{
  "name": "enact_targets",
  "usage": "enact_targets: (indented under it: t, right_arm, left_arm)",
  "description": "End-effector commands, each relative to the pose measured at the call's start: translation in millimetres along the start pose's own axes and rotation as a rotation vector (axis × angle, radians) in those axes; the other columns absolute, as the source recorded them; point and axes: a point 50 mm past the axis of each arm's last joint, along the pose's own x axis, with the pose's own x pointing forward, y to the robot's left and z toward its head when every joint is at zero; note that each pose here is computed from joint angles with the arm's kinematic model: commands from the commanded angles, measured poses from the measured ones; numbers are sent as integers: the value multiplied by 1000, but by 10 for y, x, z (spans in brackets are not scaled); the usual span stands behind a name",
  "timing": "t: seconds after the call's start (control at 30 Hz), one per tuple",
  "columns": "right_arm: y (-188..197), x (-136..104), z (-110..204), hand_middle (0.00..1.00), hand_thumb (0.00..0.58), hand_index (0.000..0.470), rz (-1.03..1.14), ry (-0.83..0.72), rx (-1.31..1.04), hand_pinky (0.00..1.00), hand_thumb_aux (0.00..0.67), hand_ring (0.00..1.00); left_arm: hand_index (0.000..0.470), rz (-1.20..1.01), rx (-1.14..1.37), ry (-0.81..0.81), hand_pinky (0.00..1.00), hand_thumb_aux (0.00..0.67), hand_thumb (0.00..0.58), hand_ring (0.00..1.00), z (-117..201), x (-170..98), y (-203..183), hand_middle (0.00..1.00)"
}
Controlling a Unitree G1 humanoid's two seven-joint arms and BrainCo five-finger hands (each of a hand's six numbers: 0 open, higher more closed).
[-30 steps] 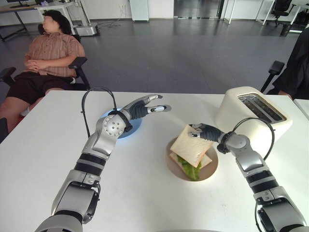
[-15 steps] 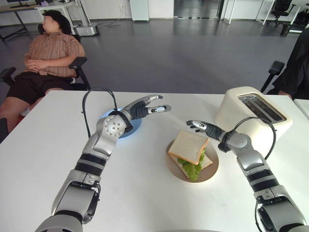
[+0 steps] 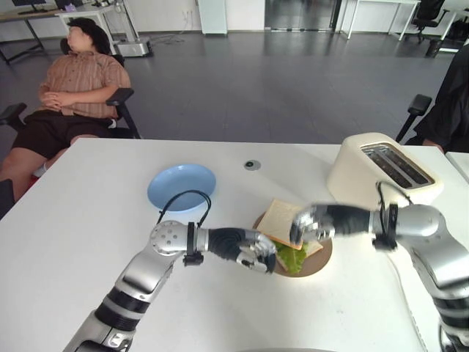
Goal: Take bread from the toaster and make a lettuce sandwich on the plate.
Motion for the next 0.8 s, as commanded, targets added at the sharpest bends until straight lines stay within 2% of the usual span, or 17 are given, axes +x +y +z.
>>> enact_targets:
  t: [0.03, 0.2, 0.33, 0.53, 0.8]
  right_arm:
    - [376, -51, -196, 1000, 580, 470, 253, 109, 105, 1000, 670, 1000]
    - [621, -6, -608, 1000, 580, 470, 347, 310, 171, 1000, 670, 1000]
    - [529, 73, -895, 1000, 580, 470, 259, 436, 134, 1000, 670, 1000]
    - [52, 340, -1062, 1000, 580, 470, -53, 395, 66, 1000, 670, 1000]
    - [-814, 667, -878, 1000, 580, 470, -366, 331, -57, 1000, 670, 1000]
  left_arm:
    - [470, -186, -113, 128, 1000, 670, 580, 1000, -210, 47, -302, 1000]
    - [470, -250, -101, 299, 1000, 670, 580, 1000, -484, 124, -456, 1000]
    - [470, -170, 29, 422, 1000, 670, 580, 1000, -714, 193, -354, 1000]
    - [470, 71, 153, 476, 1000, 670, 580, 1000, -904, 228, 48, 1000]
    - [470, 433, 259, 554, 1000, 670, 580, 1000, -976, 88, 850, 1000]
